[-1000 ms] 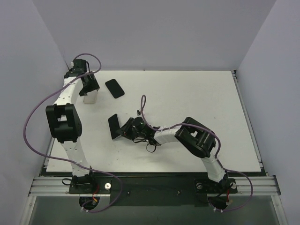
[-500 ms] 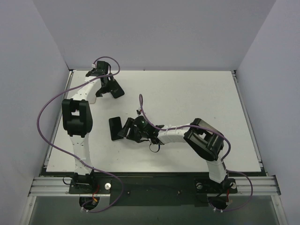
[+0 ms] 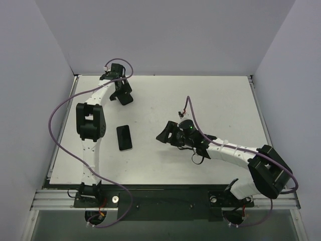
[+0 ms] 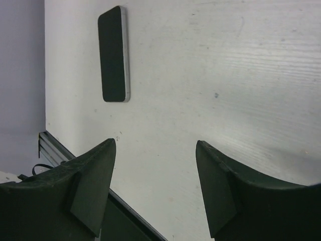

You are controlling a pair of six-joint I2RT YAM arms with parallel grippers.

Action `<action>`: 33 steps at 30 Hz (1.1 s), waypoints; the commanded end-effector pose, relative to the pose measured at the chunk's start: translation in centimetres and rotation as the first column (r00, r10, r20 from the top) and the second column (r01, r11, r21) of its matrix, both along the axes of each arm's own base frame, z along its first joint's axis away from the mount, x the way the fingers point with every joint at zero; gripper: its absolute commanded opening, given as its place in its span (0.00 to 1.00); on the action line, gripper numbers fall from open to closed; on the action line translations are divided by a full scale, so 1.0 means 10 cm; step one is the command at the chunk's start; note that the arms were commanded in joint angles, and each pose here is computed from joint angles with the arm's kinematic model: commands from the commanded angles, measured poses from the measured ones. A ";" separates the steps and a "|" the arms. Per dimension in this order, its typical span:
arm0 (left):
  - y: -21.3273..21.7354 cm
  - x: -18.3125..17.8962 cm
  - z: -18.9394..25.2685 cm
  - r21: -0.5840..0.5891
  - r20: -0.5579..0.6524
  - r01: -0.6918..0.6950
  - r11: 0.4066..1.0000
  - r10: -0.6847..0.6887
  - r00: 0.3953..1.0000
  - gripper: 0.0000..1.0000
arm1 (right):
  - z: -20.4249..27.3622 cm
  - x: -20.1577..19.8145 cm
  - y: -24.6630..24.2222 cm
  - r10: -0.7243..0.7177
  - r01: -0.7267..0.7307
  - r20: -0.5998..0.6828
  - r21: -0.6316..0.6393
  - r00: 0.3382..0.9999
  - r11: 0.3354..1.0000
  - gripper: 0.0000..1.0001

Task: Take the phone out of the phone case
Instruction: Pick up the phone at the center of the board.

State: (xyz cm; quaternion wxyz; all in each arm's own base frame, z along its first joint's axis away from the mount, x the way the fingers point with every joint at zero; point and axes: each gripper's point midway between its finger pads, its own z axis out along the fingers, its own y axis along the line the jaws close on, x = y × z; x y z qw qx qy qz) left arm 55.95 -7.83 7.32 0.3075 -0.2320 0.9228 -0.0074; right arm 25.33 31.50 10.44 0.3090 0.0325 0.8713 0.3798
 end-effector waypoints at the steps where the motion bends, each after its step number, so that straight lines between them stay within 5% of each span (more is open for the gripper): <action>1: -0.03 0.17 0.05 -0.041 0.026 -0.025 0.999 0.026 0.999 0.90 | -0.16 -0.09 -0.25 -0.008 0.007 -0.004 -0.034 1.000 0.999 0.60; 20: -0.13 0.26 -0.37 -0.165 0.004 -0.087 0.983 0.088 0.996 0.90 | -0.13 -0.11 -0.40 -0.074 0.073 0.005 0.095 0.997 0.993 0.56; 33: 0.04 0.13 -0.51 0.117 -0.076 -0.109 0.987 0.118 0.990 0.90 | -0.17 -0.14 -0.44 -0.094 0.093 0.003 0.123 0.996 0.988 0.54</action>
